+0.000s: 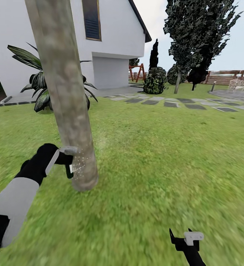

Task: In the garden, pick up the pesticide atomizer on the floor and spray pesticide onto both trees until each tree trunk is fully covered.

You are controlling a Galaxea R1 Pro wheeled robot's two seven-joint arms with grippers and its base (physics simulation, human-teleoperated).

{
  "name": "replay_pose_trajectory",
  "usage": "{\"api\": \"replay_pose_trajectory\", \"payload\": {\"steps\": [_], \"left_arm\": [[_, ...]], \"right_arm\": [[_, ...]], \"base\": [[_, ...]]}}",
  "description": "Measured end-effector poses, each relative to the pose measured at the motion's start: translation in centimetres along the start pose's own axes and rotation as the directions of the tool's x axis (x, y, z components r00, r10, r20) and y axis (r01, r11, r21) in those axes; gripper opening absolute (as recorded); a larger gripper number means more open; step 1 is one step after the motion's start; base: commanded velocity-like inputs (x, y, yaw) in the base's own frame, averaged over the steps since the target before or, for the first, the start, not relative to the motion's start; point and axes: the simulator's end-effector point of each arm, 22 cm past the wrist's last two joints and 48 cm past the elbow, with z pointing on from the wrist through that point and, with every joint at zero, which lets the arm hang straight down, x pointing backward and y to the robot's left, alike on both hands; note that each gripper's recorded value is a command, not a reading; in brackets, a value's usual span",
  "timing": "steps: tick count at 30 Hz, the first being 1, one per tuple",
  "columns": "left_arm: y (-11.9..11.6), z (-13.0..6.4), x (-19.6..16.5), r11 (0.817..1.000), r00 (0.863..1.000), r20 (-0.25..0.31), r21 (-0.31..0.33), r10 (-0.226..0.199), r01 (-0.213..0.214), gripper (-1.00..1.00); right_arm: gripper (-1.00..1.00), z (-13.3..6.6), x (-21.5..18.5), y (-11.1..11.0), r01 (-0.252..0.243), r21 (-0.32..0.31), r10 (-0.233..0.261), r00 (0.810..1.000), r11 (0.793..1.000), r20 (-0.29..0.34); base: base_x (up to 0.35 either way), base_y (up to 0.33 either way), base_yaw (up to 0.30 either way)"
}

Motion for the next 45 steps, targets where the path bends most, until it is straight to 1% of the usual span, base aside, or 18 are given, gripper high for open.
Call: {"api": "replay_pose_trajectory", "payload": {"steps": [2,3,4,6,9,13,17,20,22,23,24,27,31,33,35,38,42,45], "left_arm": [[2.7,-0.2,0.2,0.999,1.000,-0.002,-0.035,-0.012,0.012,-1.00],[4.4,-0.5,0.3,0.998,0.999,0.001,-0.051,-0.035,0.035,-1.00],[4.8,-0.6,0.3,0.998,0.999,0.004,-0.049,-0.050,0.050,-1.00],[3.9,-0.6,0.1,0.998,0.998,0.008,-0.026,-0.061,0.061,-1.00],[1.2,-0.9,-1.6,0.998,0.998,0.031,0.015,-0.055,0.055,-1.00],[1.3,-1.8,-3.4,0.999,0.997,0.061,0.010,-0.051,0.050,-1.00],[1.8,-1.9,-3.4,0.999,0.997,0.061,0.000,-0.049,0.050,-1.00],[1.3,-1.9,-3.6,0.999,0.997,0.064,0.007,-0.048,0.048,-1.00],[0.8,-2.7,-4.9,0.999,0.995,0.095,0.014,-0.040,0.039,-1.00],[0.5,-3.9,-6.4,0.999,0.990,0.139,0.016,-0.031,0.029,-1.00],[0.4,-4.5,-7.1,1.000,0.987,0.161,0.019,-0.028,0.025,-1.00],[0.9,-5.2,-7.8,1.000,0.983,0.182,0.006,-0.023,0.022,-1.00],[3.8,-5.8,-8.3,0.999,0.981,0.189,-0.033,-0.032,0.039,-1.00],[4.1,-6.1,-8.5,0.999,0.980,0.197,-0.032,-0.034,0.041,-1.00],[3.4,-6.2,-8.7,0.999,0.979,0.201,-0.021,-0.034,0.039,-1.00],[2.7,-7.0,-10.1,0.999,0.974,0.222,-0.011,-0.032,0.035,-1.00],[3.7,-7.3,-10.3,0.999,0.974,0.225,-0.027,-0.032,0.039,-1.00],[5.6,-7.5,-10.1,0.997,0.974,0.225,-0.053,-0.037,0.051,-1.00]], "right_arm": [[1.00,0.0,0.0,0.0,0.000,0.000,0.000,1.000,1.000,0.000],[1.00,0.0,0.0,0.0,0.000,0.000,0.000,1.000,1.000,0.000],[1.00,0.0,0.0,0.0,0.000,0.000,0.000,1.000,1.000,0.000],[1.00,0.0,0.0,0.0,0.000,0.000,0.000,1.000,1.000,0.000],[1.00,0.0,0.0,0.0,0.000,0.000,0.000,1.000,1.000,0.000],[1.00,0.0,0.0,0.0,0.000,0.000,0.000,1.000,1.000,0.000],[1.00,0.0,0.0,0.0,0.000,0.000,0.000,1.000,1.000,0.000],[1.00,0.0,0.0,0.0,0.000,0.000,0.000,1.000,1.000,0.000],[1.00,0.0,0.0,0.0,0.000,0.000,0.000,1.000,1.000,0.000],[1.00,0.0,0.0,0.0,0.000,0.000,0.000,1.000,1.000,0.000],[1.00,0.0,0.0,0.0,0.000,0.000,0.000,1.000,1.000,0.000],[1.00,0.0,0.0,0.0,0.000,0.000,0.000,1.000,1.000,0.000],[1.00,0.0,0.0,0.0,0.000,0.000,0.000,1.000,1.000,0.000],[1.00,0.0,0.0,0.0,0.000,0.000,0.000,1.000,1.000,0.000],[1.00,0.0,0.0,0.0,0.000,0.000,0.000,1.000,1.000,0.000],[1.00,0.0,0.0,0.0,0.000,0.000,0.000,1.000,1.000,0.000],[1.00,0.0,0.0,0.0,0.000,0.000,0.000,1.000,1.000,0.000],[1.00,0.0,0.0,0.0,0.000,0.000,0.000,1.000,1.000,0.000]], "base": [[0.000,0.000,0.000],[0.000,0.000,0.000],[0.000,0.000,0.000],[0.000,0.000,0.000],[0.000,0.000,0.000],[0.000,0.000,0.000],[-0.198,0.000,0.000],[-0.157,0.000,0.000],[-0.027,0.000,0.000],[-0.007,0.000,0.000],[-0.004,0.000,0.000],[-0.001,0.000,-0.074],[0.000,0.000,-0.164],[0.000,0.000,-0.018],[0.000,0.000,-0.005],[0.000,0.000,-0.001],[0.000,0.000,0.000],[0.000,0.000,0.000]]}}
